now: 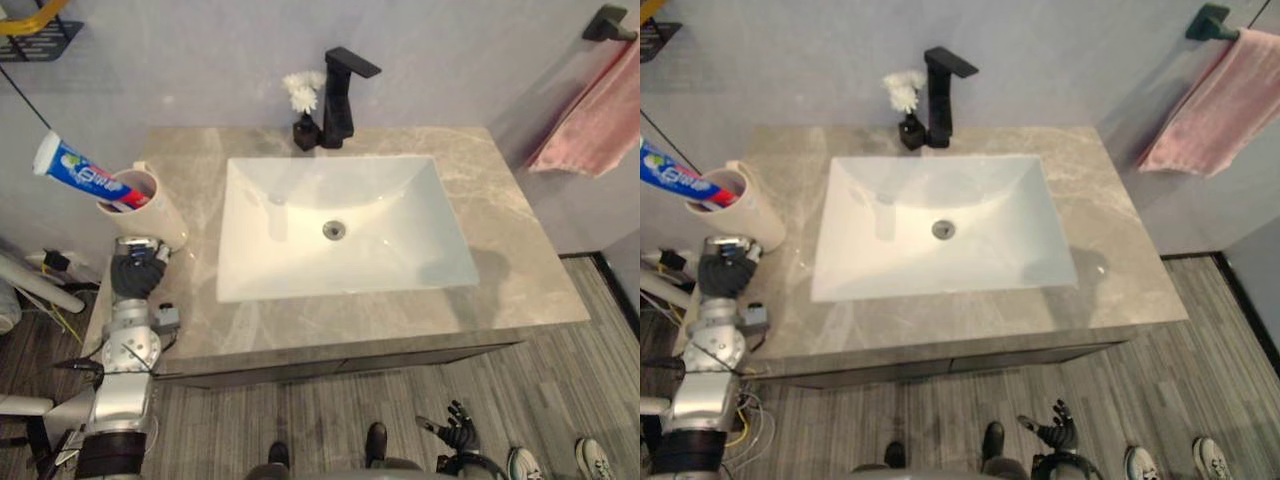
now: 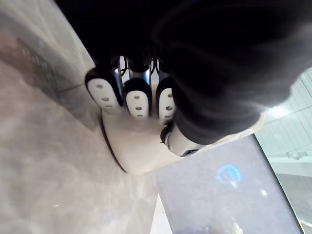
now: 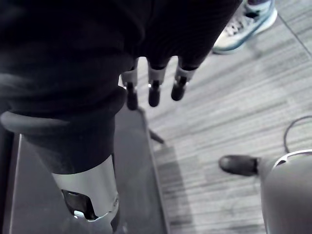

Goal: Organize washtable

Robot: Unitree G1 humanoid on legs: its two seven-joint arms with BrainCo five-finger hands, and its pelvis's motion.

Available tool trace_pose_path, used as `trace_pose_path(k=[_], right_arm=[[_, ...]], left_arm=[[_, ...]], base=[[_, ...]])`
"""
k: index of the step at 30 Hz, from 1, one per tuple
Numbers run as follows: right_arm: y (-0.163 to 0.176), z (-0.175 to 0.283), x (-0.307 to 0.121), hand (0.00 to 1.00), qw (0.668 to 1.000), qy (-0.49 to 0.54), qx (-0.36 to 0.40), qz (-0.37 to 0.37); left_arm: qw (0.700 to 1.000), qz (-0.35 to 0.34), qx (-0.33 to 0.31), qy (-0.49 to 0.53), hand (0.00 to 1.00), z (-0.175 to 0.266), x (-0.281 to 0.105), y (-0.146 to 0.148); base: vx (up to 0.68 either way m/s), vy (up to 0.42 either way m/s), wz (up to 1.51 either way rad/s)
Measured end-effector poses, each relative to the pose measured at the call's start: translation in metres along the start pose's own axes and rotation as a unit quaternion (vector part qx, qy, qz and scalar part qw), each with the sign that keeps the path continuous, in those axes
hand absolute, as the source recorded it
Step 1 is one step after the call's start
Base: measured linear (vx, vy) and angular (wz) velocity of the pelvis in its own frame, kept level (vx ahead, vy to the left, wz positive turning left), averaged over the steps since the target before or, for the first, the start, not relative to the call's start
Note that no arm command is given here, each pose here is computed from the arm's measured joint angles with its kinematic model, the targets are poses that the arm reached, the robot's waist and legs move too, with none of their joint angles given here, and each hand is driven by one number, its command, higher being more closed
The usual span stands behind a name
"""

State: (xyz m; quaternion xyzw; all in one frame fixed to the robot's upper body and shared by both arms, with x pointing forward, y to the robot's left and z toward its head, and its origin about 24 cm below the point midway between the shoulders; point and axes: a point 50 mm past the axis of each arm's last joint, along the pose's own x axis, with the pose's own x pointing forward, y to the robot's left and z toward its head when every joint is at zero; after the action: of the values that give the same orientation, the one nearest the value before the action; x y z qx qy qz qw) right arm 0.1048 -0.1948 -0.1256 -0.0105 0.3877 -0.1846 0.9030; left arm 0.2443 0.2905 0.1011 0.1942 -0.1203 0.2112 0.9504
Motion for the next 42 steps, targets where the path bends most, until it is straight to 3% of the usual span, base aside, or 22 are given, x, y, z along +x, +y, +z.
trace_pose_path(k=[42], right_arm=[[-0.004, -0.009, -0.005, 0.00, 1.000, 0.010, 0.004, -0.007]], left_arm=[[0.999, -0.003, 0.037, -0.030, 1.00, 0.020, 0.055, -0.001]], base=[[-0.02, -0.003, -0.05]])
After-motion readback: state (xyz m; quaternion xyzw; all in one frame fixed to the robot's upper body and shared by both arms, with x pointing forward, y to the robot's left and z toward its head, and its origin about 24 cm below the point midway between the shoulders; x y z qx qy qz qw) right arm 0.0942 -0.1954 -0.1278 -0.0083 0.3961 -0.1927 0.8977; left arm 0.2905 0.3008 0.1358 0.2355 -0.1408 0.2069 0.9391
